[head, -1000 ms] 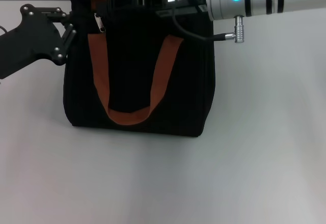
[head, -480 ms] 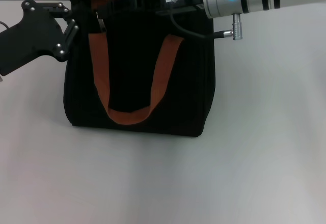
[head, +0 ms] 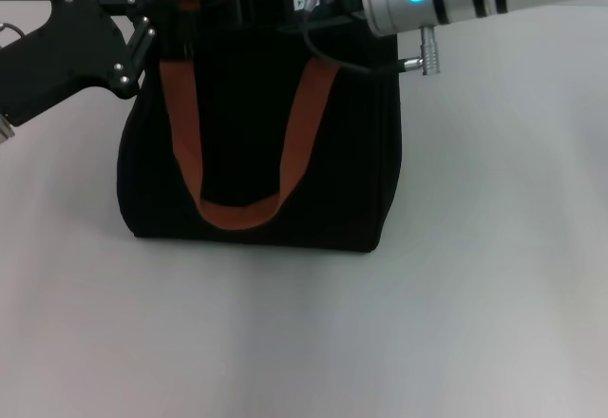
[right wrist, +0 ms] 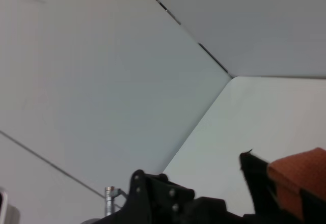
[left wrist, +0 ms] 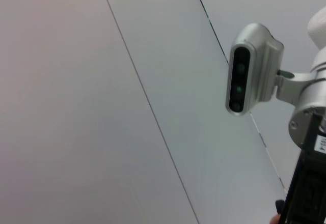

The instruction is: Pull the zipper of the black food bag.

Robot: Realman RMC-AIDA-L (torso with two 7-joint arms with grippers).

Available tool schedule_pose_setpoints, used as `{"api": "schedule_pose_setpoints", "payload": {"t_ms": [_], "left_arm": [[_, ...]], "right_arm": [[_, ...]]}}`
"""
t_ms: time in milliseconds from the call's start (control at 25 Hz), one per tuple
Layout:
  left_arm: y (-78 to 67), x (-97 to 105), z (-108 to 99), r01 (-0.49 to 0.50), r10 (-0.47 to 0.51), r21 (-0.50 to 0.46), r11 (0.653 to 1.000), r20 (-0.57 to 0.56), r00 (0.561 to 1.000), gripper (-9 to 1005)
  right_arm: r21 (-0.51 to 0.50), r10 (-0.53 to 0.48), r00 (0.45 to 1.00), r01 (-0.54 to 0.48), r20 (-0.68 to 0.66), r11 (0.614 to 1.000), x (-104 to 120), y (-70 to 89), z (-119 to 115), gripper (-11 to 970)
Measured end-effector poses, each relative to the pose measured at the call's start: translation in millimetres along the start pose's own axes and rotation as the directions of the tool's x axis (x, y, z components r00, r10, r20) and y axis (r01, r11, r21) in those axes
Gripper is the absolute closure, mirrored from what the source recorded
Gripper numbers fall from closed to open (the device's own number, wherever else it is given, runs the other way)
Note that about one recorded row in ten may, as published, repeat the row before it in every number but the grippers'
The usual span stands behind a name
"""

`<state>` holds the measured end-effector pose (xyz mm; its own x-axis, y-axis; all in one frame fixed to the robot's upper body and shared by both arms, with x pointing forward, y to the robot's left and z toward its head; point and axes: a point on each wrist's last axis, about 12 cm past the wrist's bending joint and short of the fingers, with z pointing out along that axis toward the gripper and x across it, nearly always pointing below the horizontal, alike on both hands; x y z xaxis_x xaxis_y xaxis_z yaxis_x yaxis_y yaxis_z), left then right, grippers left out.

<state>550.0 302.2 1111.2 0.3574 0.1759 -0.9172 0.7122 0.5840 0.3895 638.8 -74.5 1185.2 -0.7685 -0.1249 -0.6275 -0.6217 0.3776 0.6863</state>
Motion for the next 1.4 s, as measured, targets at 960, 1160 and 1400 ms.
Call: {"api": "schedule_pose_setpoints", "payload": {"t_ms": [960, 1160, 1400], "left_arm": [[-1.4, -0.6, -4.1, 0.000, 0.000, -0.014, 1.000, 0.015, 1.000, 964], [-1.2, -0.6, -4.3, 0.000, 0.000, -0.015, 1.000, 0.015, 1.000, 964], [-0.9, -1.1, -4.1, 0.003, -0.003, -0.020, 1.000, 0.020, 1.000, 963]], "right_arm": [[0.024, -0.007, 1.000, 0.006, 0.016, 1.000, -3.4, -1.7, 0.1, 673], [0.023, -0.017, 1.000, 0.017, 0.016, 1.000, -5.6, 0.1, 0.5, 710], [0.023, -0.031, 0.999, 0.031, 0.009, 0.999, -6.5, 2.0, 1.0, 736]]}}
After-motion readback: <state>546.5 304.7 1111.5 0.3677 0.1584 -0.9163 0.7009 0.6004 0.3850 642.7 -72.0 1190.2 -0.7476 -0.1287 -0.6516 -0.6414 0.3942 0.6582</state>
